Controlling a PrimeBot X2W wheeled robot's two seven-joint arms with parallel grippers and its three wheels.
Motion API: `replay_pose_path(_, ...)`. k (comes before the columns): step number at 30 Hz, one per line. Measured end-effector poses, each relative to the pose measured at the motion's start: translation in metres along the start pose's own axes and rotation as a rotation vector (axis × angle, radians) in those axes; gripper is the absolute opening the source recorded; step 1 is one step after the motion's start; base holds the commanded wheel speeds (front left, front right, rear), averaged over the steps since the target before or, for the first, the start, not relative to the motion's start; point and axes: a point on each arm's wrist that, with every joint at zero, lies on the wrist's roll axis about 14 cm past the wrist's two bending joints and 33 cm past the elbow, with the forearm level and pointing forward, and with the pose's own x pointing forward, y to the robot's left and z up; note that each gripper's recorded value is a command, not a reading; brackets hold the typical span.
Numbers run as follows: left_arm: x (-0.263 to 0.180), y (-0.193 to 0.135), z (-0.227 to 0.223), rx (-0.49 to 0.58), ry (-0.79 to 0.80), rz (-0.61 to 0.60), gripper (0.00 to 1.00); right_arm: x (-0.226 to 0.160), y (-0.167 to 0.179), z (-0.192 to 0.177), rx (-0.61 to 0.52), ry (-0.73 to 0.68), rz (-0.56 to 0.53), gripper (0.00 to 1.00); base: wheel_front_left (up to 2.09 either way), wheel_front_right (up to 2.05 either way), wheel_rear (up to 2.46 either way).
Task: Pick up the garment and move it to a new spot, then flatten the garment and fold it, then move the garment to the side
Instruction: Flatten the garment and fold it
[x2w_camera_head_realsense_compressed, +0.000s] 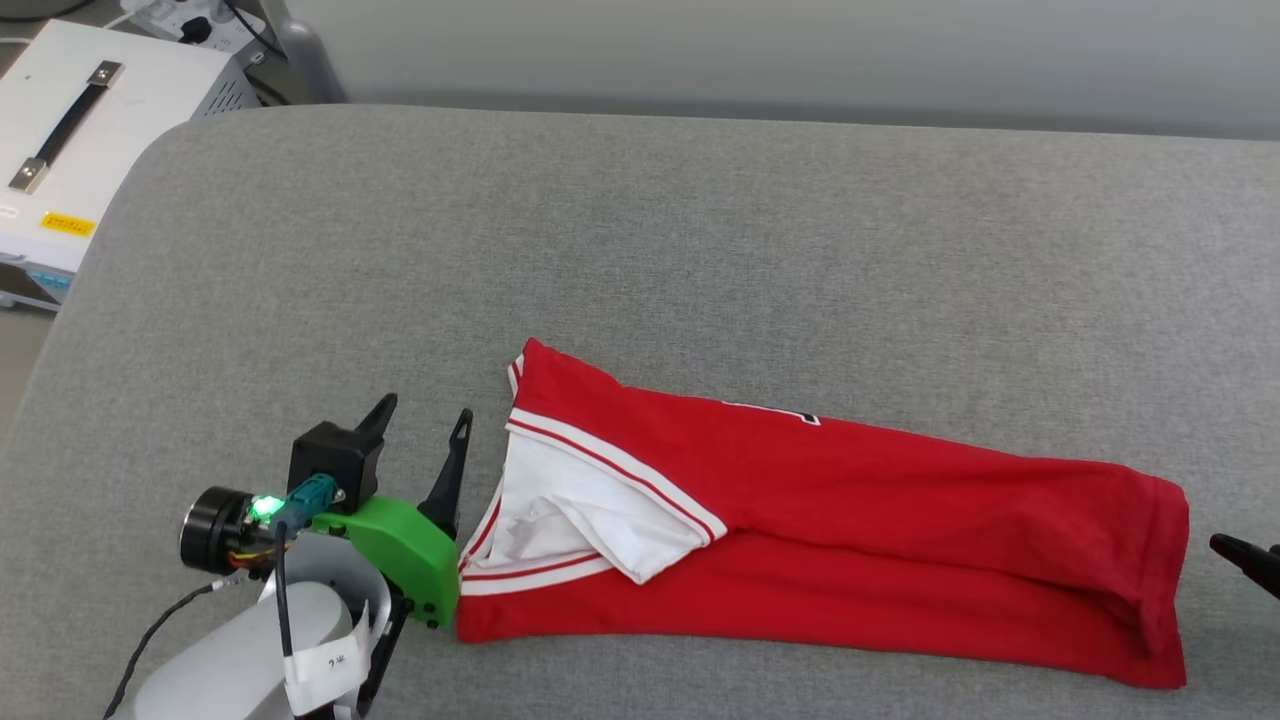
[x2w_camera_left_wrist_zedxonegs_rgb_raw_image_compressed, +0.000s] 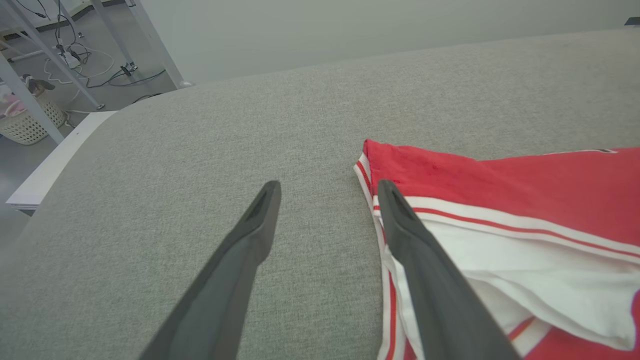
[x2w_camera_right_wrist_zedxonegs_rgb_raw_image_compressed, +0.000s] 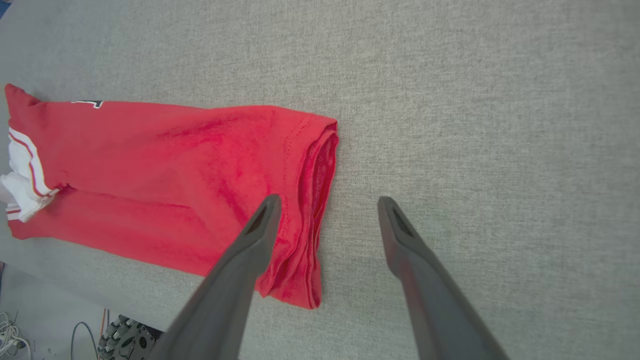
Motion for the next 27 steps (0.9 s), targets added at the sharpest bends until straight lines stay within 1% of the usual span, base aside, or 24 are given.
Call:
replay_pose_path(4,0.001,0.009,0.018,0.004,-0.083,0.065,1.0,0.017,0.002,-0.015,0.055,0.061,0.016,1.0,0.0,0.0,0.0)
replay_pose_path(9,-0.006,0.024,0.021,0.007,-0.13,0.149,1.0,0.038,0.008,-0.036,0.107,0.137,0.033,1.0,0.0,0.0,0.0)
replay_pose_path(11,-0.009,0.028,0.021,0.004,-0.141,0.177,1.0,0.046,0.013,-0.039,0.122,0.15,0.05,1.0,0.0,0.0,0.0)
replay_pose_path(15,-0.014,0.035,0.02,-0.002,-0.163,0.225,1.0,0.058,0.026,-0.037,0.13,0.159,0.09,1.0,0.0,0.0,0.0)
replay_pose_path(18,-0.017,0.036,0.018,-0.014,-0.174,0.238,1.0,0.066,0.036,-0.037,0.132,0.166,0.12,1.0,0.0,0.0,0.0)
replay_pose_path(26,-0.024,0.04,0.022,-0.024,-0.219,0.278,1.0,0.078,0.049,-0.041,0.112,0.197,0.149,1.0,0.0,0.0,0.0)
replay_pose_path(27,-0.025,0.039,0.022,-0.021,-0.223,0.279,1.0,0.079,0.05,-0.042,0.11,0.2,0.15,0.63,0.0,0.0,0.0)
